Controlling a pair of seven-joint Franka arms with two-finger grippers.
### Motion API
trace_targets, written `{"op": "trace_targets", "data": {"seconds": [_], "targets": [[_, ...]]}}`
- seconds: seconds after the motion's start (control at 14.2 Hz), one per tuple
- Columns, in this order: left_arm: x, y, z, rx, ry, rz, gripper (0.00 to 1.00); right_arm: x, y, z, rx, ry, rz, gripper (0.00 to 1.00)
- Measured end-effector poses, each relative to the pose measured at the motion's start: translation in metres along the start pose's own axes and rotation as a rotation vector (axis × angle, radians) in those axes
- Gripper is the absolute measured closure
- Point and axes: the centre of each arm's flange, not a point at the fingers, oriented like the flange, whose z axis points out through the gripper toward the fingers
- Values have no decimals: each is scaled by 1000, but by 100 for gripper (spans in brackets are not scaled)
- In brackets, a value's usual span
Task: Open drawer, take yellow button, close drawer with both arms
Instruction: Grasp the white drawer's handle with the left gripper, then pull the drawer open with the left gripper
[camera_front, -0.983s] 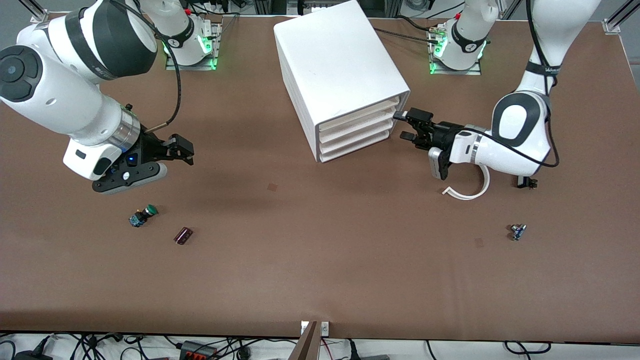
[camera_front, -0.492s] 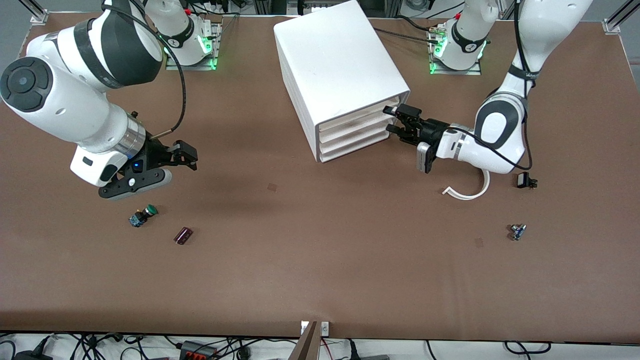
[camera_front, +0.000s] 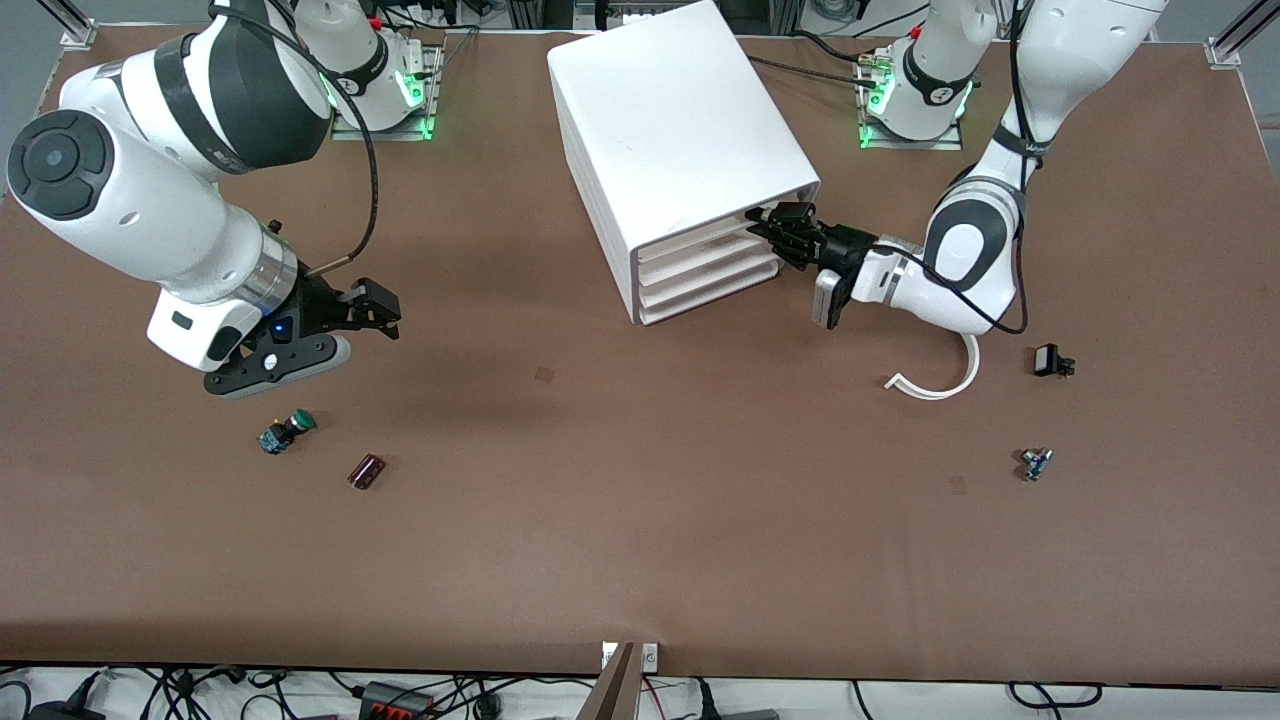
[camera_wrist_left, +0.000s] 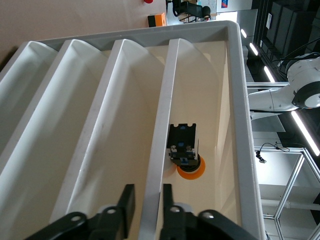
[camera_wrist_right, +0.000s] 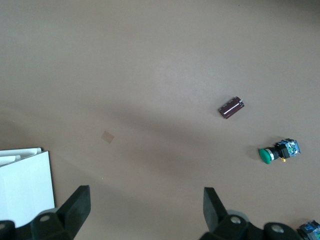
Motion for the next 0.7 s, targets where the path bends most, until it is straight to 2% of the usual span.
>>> {"op": "trace_targets", "data": {"seconds": [0.07, 0.42, 0.7], "targets": [[1, 1, 0, -5, 0, 12, 85, 0, 0, 0, 0, 0, 0, 0], [13, -2, -15, 4, 20, 39, 85, 1, -1, -1, 0, 6, -1, 0], [49, -5, -66, 85, 16, 98, 85, 9, -21, -9, 5, 80, -31, 0]]}}
